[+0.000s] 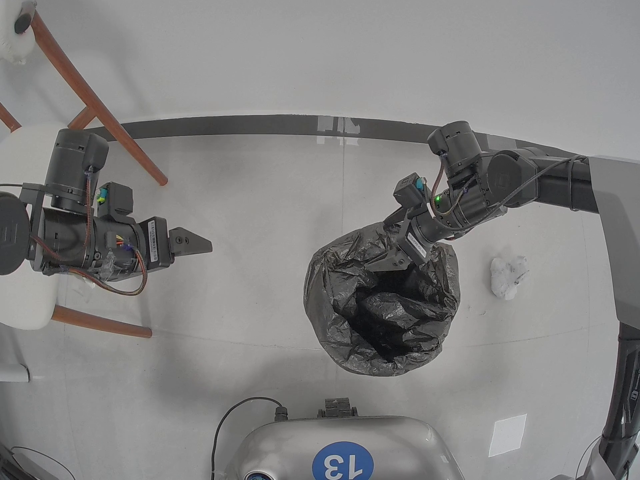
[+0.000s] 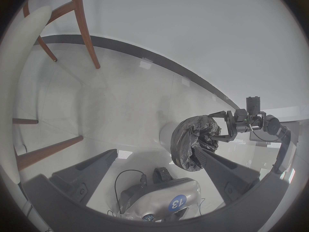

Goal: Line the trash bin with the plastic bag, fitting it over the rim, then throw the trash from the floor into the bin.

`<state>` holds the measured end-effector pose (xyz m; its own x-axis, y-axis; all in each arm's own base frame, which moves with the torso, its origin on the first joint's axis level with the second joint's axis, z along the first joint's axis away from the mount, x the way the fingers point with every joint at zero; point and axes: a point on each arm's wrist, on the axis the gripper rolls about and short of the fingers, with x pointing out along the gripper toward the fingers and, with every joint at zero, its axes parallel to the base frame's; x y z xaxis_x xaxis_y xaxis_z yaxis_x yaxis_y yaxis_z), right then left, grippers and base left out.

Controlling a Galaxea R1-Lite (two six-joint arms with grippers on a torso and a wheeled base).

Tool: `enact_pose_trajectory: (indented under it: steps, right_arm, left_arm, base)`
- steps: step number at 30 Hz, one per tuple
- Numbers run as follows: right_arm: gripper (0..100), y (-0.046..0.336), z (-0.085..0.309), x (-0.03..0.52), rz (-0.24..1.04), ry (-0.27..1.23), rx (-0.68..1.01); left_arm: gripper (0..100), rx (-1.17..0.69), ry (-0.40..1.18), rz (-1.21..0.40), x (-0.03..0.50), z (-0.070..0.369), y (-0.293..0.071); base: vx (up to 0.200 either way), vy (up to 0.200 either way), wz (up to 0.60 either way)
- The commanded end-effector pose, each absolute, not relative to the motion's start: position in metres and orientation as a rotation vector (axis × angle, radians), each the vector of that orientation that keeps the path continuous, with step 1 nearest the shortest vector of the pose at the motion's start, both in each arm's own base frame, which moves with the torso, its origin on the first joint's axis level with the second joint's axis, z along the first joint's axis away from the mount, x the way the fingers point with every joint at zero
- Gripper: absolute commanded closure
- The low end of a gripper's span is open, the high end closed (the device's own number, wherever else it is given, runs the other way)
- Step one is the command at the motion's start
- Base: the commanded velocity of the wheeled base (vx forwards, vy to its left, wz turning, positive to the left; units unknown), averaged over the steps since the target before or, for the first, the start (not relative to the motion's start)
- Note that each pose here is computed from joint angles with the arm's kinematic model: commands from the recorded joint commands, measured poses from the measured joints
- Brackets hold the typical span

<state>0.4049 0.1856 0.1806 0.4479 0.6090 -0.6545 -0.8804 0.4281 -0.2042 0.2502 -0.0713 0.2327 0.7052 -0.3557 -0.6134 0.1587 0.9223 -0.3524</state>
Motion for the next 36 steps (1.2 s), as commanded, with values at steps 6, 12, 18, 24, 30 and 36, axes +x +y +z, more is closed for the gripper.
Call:
enact_pose_trajectory:
  steps: [6, 12, 18, 24, 30, 36]
  right_arm:
    - [0, 0.183, 0.163, 0.423, 0.972, 0.556, -0.573]
    - [100, 0.182, 0.160, 0.429, 0.967, 0.545, -0.580]
    - [100, 0.182, 0.159, 0.431, 0.961, 0.534, -0.580]
    - [100, 0.182, 0.165, 0.431, 0.957, 0.514, -0.578]
    - [100, 0.177, 0.165, 0.434, 0.943, 0.518, -0.572]
    - [100, 0.171, 0.149, 0.441, 0.926, 0.575, -0.532]
  left_arm:
    - [0, -0.288, 0.728, -0.281, 0.249, 0.234, -0.068]
    - [0, -0.289, 0.725, -0.273, 0.248, 0.234, -0.066]
    - [0, -0.289, 0.726, -0.272, 0.245, 0.232, -0.065]
    - [0, -0.287, 0.707, -0.275, 0.245, 0.229, -0.066]
    - [0, -0.287, 0.709, -0.275, 0.246, 0.229, -0.066]
    - [0, -0.286, 0.714, -0.275, 0.245, 0.228, -0.066]
  base:
    - [0.000, 0.000, 0.00]
    - [0.000, 0.000, 0.00]
    - [0.000, 0.000, 0.00]
    - [0.000, 0.000, 0.00]
    - [0.000, 0.000, 0.00]
    - [0.000, 0.000, 0.00]
